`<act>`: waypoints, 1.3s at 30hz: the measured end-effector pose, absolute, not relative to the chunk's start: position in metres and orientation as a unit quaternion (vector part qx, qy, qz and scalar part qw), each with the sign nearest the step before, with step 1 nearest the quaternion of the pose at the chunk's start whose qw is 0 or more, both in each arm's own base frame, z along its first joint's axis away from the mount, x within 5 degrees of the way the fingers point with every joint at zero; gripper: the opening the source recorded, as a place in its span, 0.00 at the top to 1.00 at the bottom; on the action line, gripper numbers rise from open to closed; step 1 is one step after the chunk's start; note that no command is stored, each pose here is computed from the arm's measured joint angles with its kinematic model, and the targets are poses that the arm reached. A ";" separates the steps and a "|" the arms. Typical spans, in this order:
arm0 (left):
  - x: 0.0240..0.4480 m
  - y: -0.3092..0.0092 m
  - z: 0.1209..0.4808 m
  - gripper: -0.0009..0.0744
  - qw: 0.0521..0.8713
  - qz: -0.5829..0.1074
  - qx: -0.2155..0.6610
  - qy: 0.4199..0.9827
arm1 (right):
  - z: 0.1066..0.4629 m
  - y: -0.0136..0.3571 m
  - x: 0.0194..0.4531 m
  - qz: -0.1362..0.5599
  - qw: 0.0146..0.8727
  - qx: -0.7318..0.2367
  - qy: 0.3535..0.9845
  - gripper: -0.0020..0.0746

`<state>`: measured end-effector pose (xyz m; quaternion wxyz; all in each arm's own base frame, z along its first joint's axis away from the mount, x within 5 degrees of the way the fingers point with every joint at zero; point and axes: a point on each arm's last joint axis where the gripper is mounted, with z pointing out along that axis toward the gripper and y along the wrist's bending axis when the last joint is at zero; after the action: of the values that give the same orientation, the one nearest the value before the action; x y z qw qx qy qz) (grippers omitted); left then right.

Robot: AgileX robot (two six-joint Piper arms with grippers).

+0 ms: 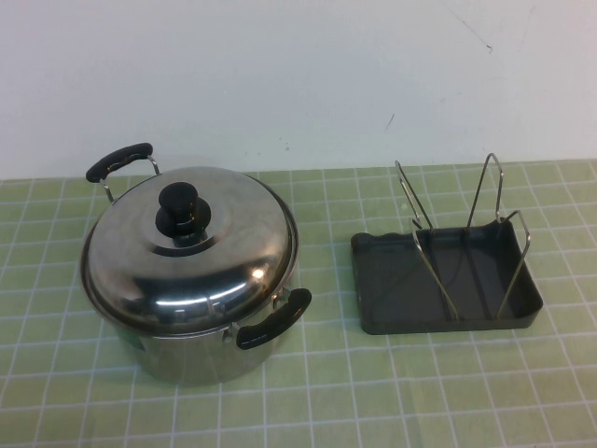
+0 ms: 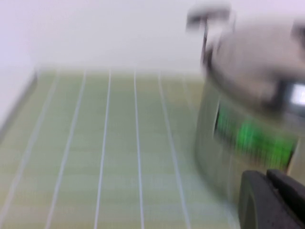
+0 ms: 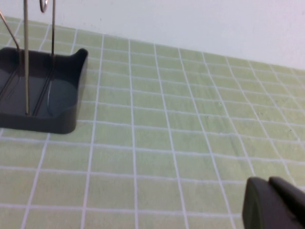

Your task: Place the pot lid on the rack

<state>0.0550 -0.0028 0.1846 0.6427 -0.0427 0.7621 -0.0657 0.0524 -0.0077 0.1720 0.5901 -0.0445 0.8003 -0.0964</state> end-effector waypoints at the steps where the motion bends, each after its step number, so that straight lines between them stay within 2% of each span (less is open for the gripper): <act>1: 0.056 -0.003 0.189 0.99 0.660 -0.067 -0.042 0.747 | 0.174 -0.008 0.053 -0.099 0.599 -0.047 0.793 0.98; 5: 0.056 -0.002 0.208 0.99 0.735 -0.072 -0.039 0.673 | 0.189 -0.005 0.056 -0.104 0.665 -0.058 0.738 0.98; 11: 0.049 -0.001 0.236 0.99 0.833 -0.079 -0.035 0.546 | 0.220 0.001 0.054 -0.107 0.783 -0.079 0.608 0.98; 15: 0.044 -0.001 0.245 0.99 0.863 -0.081 -0.033 0.498 | 0.234 0.004 0.049 -0.082 0.834 -0.069 0.541 0.98; 22: 0.036 0.000 0.257 0.99 0.898 -0.093 -0.036 0.429 | 0.241 0.005 0.046 -0.054 0.856 -0.055 0.510 0.98; 25: 0.038 0.000 0.255 0.99 0.887 -0.111 -0.047 0.445 | 0.240 0.005 0.046 -0.069 0.855 -0.063 0.510 0.98; 28: 0.043 -0.001 0.258 0.99 0.845 -0.113 -0.055 0.519 | 0.250 0.003 0.046 -0.092 0.839 -0.069 0.532 0.98; 30: 0.041 -0.001 0.269 0.99 0.828 -0.110 -0.053 0.547 | 0.263 0.002 0.043 -0.108 0.829 -0.071 0.543 0.98; 33: 0.034 -0.001 0.289 0.99 0.825 -0.099 -0.044 0.555 | 0.288 0.000 0.037 -0.129 0.818 -0.073 0.555 0.98; 39: 0.025 -0.001 0.318 0.99 0.845 -0.091 -0.033 0.525 | 0.322 -0.003 0.047 -0.134 0.776 -0.069 0.612 0.98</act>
<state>0.0255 -0.0013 0.3180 0.8453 -0.0334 0.5254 -0.0908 0.0467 -0.0032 0.3215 0.7765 -0.0694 0.6118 -0.1339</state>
